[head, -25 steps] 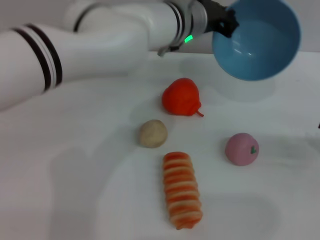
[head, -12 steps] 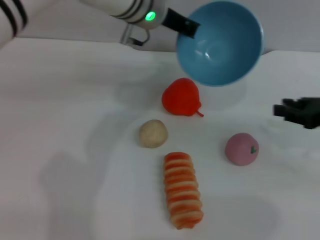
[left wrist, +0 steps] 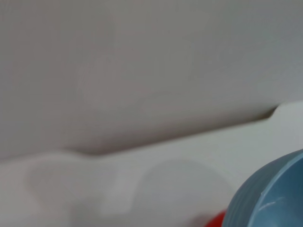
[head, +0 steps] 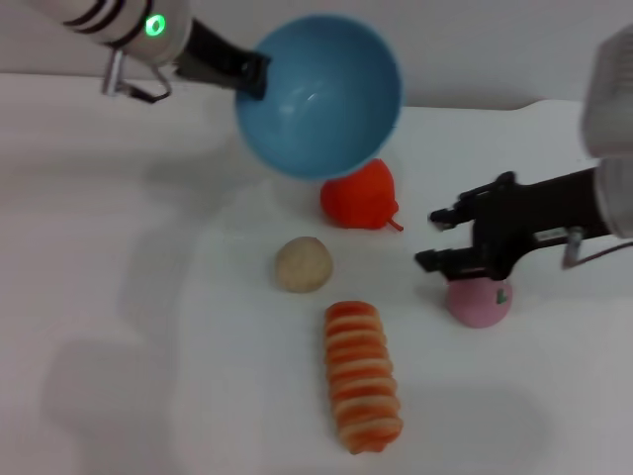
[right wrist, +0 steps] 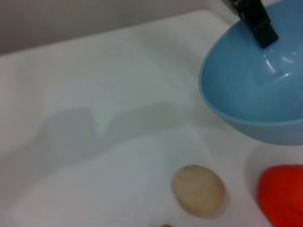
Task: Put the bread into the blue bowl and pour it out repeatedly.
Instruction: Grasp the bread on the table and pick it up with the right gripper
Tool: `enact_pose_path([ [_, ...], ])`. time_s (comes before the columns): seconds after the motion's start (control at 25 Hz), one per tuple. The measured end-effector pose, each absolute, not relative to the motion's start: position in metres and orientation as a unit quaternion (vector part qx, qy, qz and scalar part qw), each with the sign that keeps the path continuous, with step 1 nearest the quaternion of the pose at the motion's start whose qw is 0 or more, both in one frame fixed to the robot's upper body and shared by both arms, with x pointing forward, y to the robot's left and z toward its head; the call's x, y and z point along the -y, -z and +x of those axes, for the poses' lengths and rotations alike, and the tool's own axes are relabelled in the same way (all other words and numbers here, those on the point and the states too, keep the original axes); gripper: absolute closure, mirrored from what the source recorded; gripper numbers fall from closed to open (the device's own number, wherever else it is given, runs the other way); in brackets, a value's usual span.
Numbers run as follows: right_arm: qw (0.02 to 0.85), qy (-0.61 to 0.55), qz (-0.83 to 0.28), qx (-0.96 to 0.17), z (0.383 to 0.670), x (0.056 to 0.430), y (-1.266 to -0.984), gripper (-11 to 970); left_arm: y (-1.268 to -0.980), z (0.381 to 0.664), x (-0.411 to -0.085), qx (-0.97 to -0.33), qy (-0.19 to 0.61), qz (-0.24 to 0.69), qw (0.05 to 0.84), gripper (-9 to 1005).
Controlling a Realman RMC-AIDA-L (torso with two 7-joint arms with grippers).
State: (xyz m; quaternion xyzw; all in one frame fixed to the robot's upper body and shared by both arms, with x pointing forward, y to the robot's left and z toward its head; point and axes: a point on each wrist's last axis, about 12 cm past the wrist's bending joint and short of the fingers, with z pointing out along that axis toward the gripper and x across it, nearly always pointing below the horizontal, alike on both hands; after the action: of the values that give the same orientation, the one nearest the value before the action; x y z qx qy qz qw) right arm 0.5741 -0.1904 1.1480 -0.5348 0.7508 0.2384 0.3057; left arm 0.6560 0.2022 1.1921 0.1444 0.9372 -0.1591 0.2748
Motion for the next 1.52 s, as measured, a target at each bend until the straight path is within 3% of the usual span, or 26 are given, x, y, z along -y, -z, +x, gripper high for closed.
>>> enact_pose_path([
  [0.28, 0.264, -0.222, -0.624, -0.701, 0.563, 0.151, -1.148, 420, -1.19, 0.645, -0.219, -0.949, 0.158, 0.134, 0.239, 984],
  [0.56, 0.198, -0.189, -0.685, -0.675, 0.555, 0.144, -1.146, 419, -1.183, 0.639, -0.229, -0.952, 0.159, 0.121, 0.232, 984],
  [0.96, 0.109, -0.079, -0.779, -0.613, 0.53, 0.116, -1.118, 419, -1.183, 0.64, -0.226, -0.951, 0.163, 0.122, 0.233, 984],
  [1.52, 0.15, -0.079, -0.799, -0.577, 0.519, 0.088, -1.109, 420, -1.175, 0.638, -0.228, -0.952, 0.168, 0.116, 0.228, 983],
])
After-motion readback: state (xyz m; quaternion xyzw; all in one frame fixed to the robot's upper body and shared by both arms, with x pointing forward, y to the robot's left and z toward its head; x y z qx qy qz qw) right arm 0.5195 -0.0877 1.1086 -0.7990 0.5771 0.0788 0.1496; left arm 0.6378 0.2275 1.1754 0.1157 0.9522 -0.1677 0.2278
